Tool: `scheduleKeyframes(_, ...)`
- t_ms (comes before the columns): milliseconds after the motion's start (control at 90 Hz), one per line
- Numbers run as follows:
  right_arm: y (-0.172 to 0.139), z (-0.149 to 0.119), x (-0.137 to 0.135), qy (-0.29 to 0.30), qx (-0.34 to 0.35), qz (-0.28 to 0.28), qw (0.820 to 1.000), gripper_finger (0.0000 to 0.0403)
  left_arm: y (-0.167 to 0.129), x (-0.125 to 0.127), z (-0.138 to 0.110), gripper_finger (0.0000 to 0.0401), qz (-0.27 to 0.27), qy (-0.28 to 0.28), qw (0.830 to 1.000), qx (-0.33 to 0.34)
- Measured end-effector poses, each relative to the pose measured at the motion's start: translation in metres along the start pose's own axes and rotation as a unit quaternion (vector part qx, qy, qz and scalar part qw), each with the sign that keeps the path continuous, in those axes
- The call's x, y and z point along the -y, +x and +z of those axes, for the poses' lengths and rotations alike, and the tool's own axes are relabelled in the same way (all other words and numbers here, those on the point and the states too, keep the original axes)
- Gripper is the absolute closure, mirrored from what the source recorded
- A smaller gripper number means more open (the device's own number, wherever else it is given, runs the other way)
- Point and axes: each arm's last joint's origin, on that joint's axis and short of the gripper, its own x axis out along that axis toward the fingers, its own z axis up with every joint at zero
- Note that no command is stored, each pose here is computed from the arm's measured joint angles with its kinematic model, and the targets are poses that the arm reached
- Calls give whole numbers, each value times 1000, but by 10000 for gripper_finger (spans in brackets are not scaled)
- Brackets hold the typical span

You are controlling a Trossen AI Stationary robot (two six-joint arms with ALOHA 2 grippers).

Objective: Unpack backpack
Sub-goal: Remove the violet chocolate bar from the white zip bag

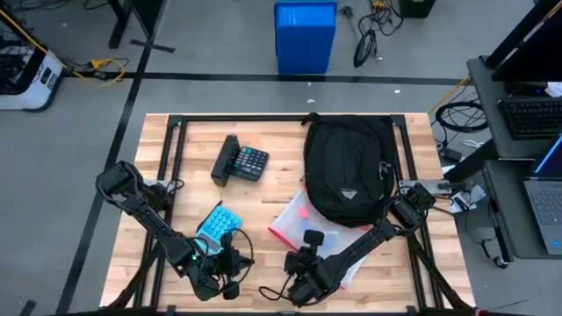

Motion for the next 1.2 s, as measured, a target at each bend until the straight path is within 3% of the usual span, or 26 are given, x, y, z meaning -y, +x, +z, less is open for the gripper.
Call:
scheduleKeyframes(344,-43,4,0,-9,-8,15,1000,403,0,0,0,401,-1,-4,1000,0)
scheduleKeyframes(589,-57,1,16,1,-43,-33,999,403,1,7,11,401,-36,-22,998,39)
scheduleKeyframes(733,-62,20,33,27,-43,-39,998,403,3,13,28,401,-72,2,993,95)
scheduleKeyframes(867,-69,38,45,24,-14,-34,999,403,9,7,36,401,-61,21,992,113)
scheduleKeyframes(989,-74,46,52,6,-3,-29,1000,403,27,0,34,401,-26,88,989,112)
scheduleKeyframes(1200,-87,57,59,-2,16,-12,1000,403,70,-8,37,401,-48,150,983,97)
